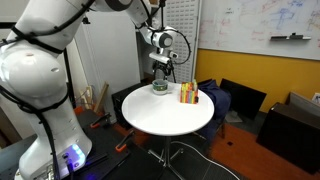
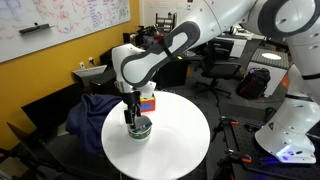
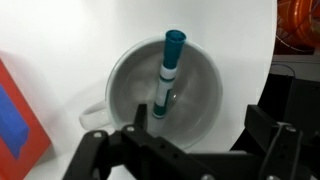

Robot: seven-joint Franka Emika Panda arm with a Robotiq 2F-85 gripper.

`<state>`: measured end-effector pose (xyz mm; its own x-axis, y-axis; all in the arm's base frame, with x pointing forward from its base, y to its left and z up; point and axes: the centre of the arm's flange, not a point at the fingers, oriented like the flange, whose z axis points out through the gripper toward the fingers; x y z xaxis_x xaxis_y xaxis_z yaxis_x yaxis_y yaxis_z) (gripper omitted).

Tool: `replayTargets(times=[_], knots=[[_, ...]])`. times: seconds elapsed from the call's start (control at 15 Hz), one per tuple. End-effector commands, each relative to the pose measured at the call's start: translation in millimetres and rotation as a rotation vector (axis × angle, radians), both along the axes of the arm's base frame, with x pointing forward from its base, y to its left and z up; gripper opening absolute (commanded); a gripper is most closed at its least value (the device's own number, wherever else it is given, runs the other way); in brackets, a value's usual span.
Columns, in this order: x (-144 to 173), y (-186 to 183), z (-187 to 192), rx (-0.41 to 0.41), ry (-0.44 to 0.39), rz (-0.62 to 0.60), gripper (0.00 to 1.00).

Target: Remove the marker from the mug cup and place it on the table

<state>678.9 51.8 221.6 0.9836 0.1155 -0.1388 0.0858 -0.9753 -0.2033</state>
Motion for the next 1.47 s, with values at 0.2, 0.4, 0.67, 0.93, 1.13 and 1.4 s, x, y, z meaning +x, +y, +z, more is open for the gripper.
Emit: replayTargets(times=[0.2,0.4,0.67,0.93,1.13,1.4], knots=[[-1.6,-2.4,-8.6,-0.023,0.017,-0.066,0.94],[-2.5,-4.4,-11.1,-0.028,0.031,-0.079,0.9],[-1.5,-8.3,-14.5,-0.038,0.051,-0.103,0.87],[-0.1,-12.1,-18.5,-0.047,0.077,-0.116,0.85],[-0.3,-13.1,-22.5,-0.055,0.104,-0.121,0.85],[0.1,-12.7,-24.4,-0.063,0.134,-0.129,0.82]])
